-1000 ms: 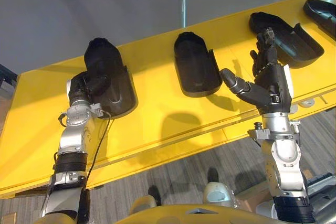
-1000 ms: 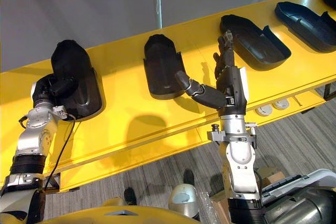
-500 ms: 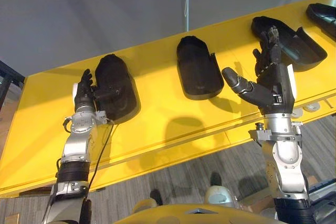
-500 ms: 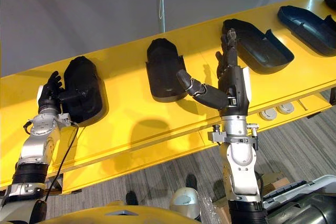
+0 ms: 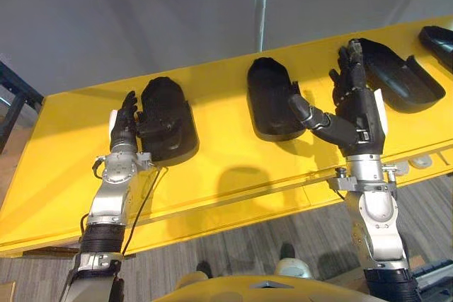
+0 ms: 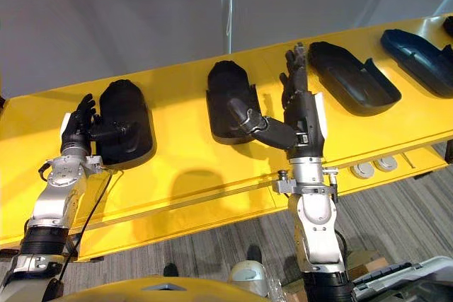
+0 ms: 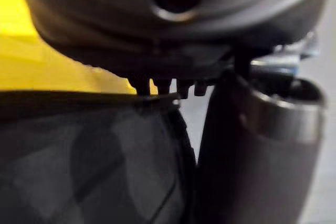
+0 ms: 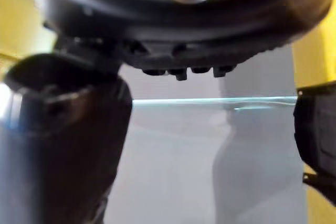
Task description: Walk over and take three plastic housings, then place them on the shelf
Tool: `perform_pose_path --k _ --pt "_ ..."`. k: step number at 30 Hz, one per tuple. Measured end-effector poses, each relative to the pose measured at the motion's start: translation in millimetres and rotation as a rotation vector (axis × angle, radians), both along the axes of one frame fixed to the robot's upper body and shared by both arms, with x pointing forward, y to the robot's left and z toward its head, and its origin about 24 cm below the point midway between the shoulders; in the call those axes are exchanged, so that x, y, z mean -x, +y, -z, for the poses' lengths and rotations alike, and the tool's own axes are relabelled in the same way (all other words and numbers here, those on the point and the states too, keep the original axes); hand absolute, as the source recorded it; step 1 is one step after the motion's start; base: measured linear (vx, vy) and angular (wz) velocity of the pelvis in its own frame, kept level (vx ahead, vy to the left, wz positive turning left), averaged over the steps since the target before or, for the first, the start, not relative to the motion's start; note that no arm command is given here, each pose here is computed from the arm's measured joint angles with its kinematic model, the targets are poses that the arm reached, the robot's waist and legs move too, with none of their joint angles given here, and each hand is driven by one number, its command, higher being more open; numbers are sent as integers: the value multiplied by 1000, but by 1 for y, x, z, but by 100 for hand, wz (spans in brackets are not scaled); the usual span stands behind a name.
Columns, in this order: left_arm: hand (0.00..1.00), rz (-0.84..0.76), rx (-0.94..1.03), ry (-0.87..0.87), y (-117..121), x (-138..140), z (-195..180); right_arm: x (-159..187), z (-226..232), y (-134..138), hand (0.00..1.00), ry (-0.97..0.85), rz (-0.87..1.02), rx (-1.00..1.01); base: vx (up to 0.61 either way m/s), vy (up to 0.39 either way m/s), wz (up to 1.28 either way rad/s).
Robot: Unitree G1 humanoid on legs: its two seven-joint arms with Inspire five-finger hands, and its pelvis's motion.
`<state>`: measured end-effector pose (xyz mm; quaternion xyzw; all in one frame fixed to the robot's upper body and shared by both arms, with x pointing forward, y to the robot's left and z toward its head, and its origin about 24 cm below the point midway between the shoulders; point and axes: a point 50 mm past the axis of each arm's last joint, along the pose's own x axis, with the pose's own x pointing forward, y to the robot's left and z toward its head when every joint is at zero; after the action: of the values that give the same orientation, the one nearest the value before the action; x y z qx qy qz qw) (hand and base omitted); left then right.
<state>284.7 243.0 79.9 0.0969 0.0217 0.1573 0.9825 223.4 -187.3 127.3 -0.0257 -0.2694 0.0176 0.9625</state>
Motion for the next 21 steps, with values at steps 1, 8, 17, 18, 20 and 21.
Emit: perform_pose_path --k 1,8,17,18,20,21 --pt "100 5 -4 -37 -2 0 -7 -1 -1 1 100 -4 -6 0 5 -2 7" --pt "100 44 19 -625 -30 36 -91 -5 0 6 100 -5 -16 -20 11 -1 10" --pt "100 -180 25 -877 -21 86 -93 -6 9 6 100 28 29 -94 -2 1 1" --pt "100 -181 27 -873 -21 87 -92 -5 10 5 100 31 33 -94 0 0 0" --pt "100 -190 42 -852 -21 89 -87 -2 14 1 100 48 47 -91 0 0 -4" --pt "100 -200 50 -820 -20 93 -79 2 18 -3 100 69 59 -99 0 0 -11"
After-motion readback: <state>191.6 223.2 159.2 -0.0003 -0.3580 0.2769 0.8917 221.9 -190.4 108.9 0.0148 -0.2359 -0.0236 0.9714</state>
